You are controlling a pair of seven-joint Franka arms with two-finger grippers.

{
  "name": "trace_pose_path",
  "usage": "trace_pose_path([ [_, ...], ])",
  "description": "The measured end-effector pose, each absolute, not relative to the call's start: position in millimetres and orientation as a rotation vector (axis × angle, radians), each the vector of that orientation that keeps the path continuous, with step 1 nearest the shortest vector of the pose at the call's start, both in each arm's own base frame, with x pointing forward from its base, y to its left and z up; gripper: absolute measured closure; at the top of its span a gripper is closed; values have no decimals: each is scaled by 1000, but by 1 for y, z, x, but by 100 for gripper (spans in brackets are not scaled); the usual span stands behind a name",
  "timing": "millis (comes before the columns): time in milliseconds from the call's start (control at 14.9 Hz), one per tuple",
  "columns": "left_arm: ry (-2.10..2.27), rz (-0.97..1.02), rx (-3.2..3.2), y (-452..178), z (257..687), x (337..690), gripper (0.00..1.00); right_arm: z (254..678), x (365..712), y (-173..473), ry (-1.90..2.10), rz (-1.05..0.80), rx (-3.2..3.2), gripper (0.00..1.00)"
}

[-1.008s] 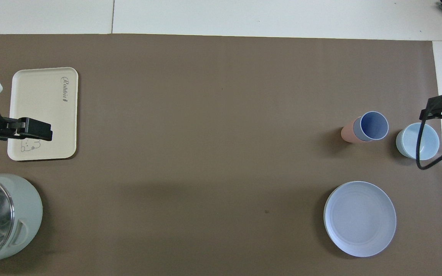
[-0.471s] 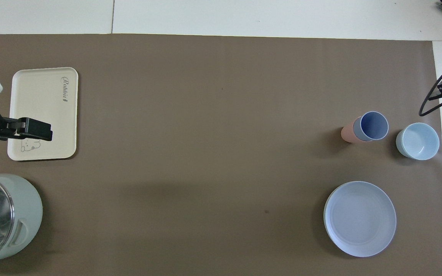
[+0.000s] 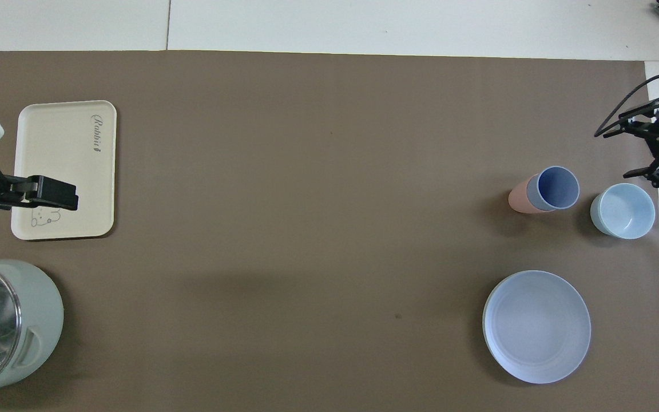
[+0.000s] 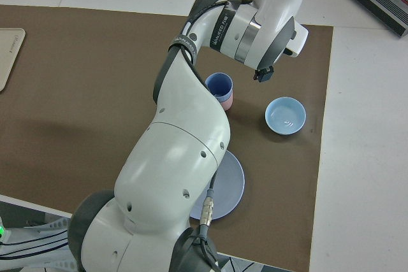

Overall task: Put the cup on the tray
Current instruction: 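Move the right gripper toward the blue cup nested in the pink cup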

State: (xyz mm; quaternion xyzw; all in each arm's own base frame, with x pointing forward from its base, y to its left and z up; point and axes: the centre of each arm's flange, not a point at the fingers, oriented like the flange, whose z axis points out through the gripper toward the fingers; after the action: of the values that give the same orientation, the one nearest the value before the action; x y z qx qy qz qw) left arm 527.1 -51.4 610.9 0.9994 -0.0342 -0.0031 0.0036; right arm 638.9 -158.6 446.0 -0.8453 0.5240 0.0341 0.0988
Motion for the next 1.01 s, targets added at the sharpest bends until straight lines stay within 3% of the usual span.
trace_pose_path([
  [403, -107, -10, 3132, -51, 611, 527, 0, 350, 665, -189, 1648, 279, -2366, 15],
  [605, -107, -10, 3132, -51, 611, 527, 0, 336, 672, -179, 1627, 382, -2312, 18],
  [1008, -107, -10, 3132, -51, 611, 527, 0, 298, 652, -165, 1658, 584, -2205, 17],
])
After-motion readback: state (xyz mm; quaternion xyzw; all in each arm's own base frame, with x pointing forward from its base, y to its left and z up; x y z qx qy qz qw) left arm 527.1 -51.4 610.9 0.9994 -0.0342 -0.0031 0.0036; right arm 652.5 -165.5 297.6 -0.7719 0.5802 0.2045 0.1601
